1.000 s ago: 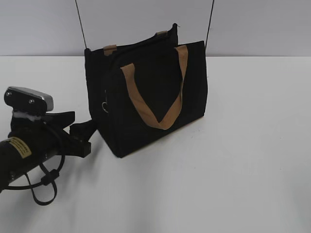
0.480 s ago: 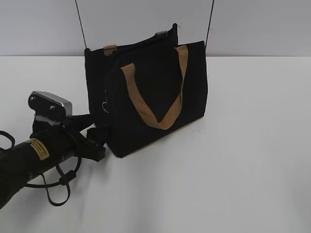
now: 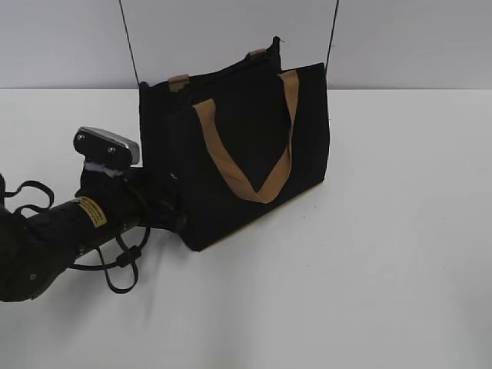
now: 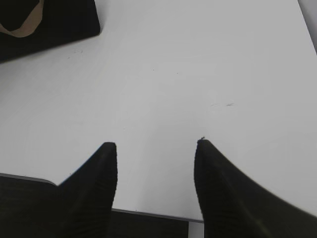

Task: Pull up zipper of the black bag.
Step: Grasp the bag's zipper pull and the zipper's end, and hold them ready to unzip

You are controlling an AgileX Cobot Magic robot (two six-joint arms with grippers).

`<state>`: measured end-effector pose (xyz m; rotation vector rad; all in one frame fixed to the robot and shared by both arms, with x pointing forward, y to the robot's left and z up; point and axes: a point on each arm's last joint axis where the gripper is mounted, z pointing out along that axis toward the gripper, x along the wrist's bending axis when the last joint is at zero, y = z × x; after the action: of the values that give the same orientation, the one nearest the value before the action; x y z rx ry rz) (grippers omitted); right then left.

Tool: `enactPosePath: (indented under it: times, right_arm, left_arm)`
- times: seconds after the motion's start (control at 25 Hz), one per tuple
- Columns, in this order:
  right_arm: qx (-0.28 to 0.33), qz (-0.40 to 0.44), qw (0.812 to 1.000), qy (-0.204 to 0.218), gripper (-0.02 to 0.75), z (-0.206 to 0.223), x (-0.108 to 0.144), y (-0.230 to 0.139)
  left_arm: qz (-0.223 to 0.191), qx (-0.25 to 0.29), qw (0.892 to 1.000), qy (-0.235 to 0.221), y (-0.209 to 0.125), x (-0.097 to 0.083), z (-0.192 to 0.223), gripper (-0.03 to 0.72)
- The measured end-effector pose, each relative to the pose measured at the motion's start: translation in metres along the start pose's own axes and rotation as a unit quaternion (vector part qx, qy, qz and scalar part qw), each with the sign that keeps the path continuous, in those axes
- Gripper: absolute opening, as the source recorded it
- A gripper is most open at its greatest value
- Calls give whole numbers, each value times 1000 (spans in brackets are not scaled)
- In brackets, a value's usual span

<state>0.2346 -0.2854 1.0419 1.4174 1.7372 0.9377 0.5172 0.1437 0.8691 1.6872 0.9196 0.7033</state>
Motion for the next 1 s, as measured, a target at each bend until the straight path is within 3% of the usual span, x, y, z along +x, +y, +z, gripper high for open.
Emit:
enactPosePath:
  times: [0.4,1.0]
  right_arm:
    - [0,0,1000,0,389,0,0,0]
    - [0,0,1000,0,389,0,0,0]
  left_arm:
    - [-1,18,1000,-1,-13,0,5,407]
    - [13,2,999,-29,-11,-5,5,246]
